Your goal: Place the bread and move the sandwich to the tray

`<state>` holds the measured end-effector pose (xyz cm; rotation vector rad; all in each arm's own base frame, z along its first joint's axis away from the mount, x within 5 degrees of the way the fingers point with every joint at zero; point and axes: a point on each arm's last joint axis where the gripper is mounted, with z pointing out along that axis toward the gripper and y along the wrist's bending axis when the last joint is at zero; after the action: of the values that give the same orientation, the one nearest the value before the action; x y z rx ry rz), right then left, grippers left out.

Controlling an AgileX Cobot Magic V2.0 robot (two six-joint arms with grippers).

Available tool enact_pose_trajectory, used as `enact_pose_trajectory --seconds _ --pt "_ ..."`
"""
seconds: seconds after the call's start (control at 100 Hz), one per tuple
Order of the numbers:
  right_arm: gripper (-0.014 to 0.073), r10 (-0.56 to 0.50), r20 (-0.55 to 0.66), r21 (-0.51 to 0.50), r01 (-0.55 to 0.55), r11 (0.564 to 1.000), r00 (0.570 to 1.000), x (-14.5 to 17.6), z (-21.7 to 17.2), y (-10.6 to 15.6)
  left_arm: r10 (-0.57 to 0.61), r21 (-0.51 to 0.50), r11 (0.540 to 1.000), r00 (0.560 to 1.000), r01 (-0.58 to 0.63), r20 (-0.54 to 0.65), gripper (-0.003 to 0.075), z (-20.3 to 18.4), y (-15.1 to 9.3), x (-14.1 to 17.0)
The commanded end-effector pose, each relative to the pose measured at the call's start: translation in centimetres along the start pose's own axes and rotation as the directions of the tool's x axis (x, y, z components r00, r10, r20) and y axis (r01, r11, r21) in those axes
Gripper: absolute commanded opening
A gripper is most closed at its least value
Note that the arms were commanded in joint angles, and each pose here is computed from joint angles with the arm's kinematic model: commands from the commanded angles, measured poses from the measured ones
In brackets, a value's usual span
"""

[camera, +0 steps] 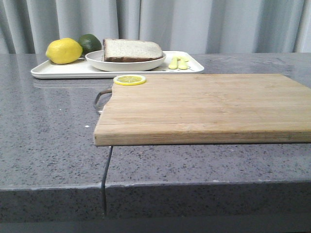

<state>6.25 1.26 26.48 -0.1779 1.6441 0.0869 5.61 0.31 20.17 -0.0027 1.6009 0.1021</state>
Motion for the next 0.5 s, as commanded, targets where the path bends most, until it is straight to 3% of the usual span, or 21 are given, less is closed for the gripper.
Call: enact_pose_trajectory --seconds 0.0,0.49 --pt "-0.0067 -0.010 0.099 0.052 0.005 0.999 0.995 -1.1 0.0 -0.5 -0.008 -0.015 1.000 0.996 0.009 0.090 -0.0019 -0.2 0.1 -0.4" --pt "-0.0067 0.072 0.100 0.082 -0.081 0.993 0.992 4.5 0.2 -0.5 -0.008 -0.015 1.000 0.996 0.009 0.090 -0.0019 -0.2 0.1 -0.4"
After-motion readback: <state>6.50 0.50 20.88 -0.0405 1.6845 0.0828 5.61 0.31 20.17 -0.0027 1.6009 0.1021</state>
